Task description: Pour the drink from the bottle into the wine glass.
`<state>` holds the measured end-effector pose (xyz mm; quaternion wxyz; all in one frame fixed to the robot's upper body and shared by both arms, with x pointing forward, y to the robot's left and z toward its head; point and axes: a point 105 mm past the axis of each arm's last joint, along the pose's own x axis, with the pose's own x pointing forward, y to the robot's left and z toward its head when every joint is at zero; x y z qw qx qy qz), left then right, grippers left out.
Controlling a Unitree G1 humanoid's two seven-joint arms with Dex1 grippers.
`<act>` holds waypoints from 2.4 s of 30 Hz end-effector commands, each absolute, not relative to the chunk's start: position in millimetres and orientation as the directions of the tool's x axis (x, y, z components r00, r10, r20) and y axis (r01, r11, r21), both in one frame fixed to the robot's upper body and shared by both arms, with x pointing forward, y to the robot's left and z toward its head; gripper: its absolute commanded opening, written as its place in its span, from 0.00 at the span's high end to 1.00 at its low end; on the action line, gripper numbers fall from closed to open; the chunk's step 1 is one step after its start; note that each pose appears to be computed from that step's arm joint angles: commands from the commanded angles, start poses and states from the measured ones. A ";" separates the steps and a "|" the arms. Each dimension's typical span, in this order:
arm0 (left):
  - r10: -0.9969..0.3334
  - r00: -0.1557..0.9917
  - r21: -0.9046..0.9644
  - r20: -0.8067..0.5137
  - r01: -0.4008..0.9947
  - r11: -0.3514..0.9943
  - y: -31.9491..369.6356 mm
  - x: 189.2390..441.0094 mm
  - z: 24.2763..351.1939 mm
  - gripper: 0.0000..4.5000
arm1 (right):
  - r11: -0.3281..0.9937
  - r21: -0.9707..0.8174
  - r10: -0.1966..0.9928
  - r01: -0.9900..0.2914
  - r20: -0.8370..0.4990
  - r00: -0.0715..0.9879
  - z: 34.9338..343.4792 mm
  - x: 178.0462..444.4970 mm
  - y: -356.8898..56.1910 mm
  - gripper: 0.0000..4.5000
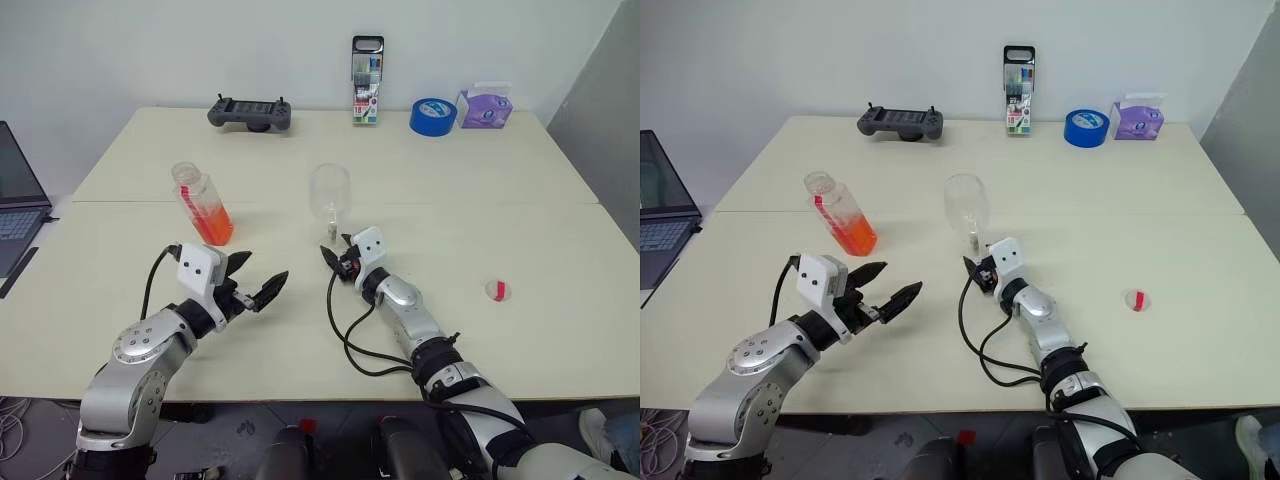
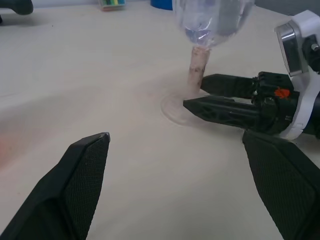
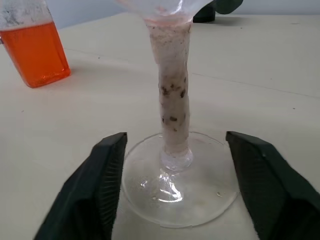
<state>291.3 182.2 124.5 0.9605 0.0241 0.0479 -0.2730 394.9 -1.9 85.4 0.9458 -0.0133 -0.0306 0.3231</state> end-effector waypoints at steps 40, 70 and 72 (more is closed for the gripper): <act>-0.177 0.972 0.168 0.156 0.150 0.974 258.1 343.0 192.9 0.00 | 0.412 -0.196 0.887 -0.890 -0.138 0.441 338.1 294.3 -75.5 0.01; -0.210 0.957 0.131 0.199 0.187 0.974 263.5 410.3 199.2 0.00 | 0.449 -0.203 0.864 -0.870 -0.149 0.481 326.6 300.8 -77.1 0.01; -0.213 0.956 0.131 0.201 0.189 0.973 263.3 412.8 198.8 0.00 | 0.455 -0.204 0.861 -0.867 -0.150 0.486 326.5 300.8 -77.8 0.01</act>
